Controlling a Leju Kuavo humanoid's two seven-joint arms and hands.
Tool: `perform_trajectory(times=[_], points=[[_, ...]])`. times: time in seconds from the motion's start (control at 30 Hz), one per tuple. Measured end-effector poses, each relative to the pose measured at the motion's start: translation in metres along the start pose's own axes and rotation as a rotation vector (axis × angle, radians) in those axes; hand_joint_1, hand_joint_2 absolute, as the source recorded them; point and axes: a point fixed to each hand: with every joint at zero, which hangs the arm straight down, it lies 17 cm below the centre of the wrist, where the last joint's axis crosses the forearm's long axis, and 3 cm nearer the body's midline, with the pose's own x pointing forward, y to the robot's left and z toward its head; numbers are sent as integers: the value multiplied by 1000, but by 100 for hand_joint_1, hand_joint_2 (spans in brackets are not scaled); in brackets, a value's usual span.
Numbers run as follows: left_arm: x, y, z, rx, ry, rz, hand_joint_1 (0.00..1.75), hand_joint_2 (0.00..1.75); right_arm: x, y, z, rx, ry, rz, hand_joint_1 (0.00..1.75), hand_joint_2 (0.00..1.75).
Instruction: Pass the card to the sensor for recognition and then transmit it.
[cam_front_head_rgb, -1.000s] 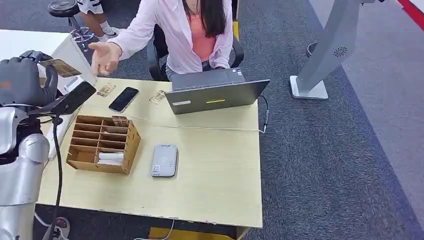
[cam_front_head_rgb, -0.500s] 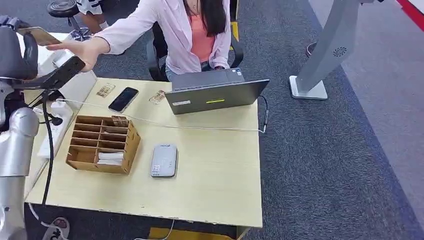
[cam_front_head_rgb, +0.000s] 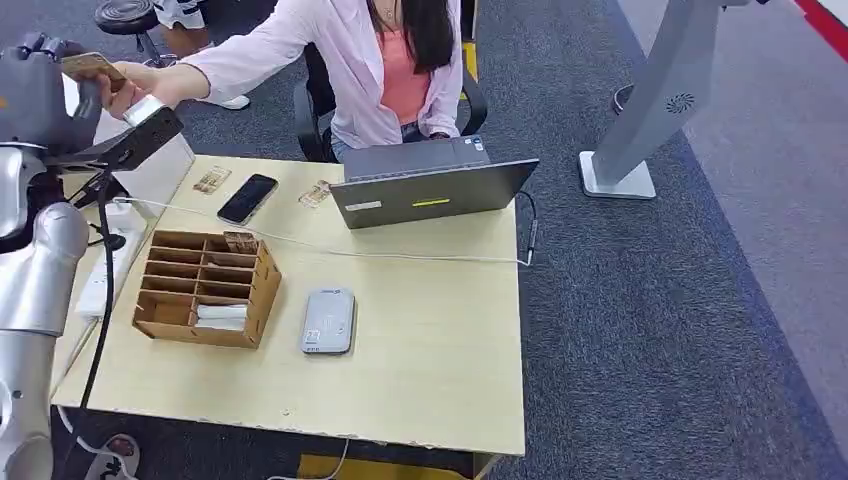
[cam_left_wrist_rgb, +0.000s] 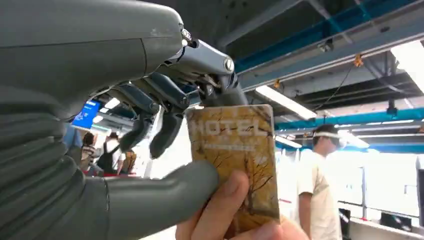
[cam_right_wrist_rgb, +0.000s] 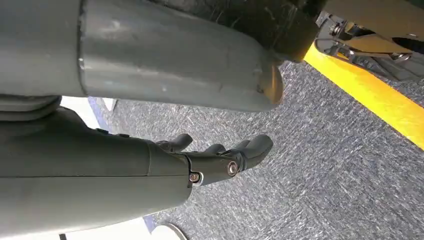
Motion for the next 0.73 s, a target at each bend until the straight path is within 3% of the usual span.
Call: perform_trajectory(times=[0.43, 0.47, 0.63, 0.67, 0.73], points=[[0, -13, 8, -19, 10, 33, 0, 175, 0, 0, 0, 0, 0, -4, 0, 0], [0, -13, 8, -19, 12, 39, 0, 0, 0, 0, 0, -1, 1, -4, 0, 0], [3, -18, 16, -21, -1, 90, 0, 0, 0, -1, 0, -4, 3, -10, 0, 0], [4, -19, 19, -19, -9, 109, 0, 175, 0, -1, 0, -5, 4, -12, 0, 0], [9, -21, 29, -10, -28, 183, 0, 175, 0, -1, 0, -7, 3, -17, 0, 0]])
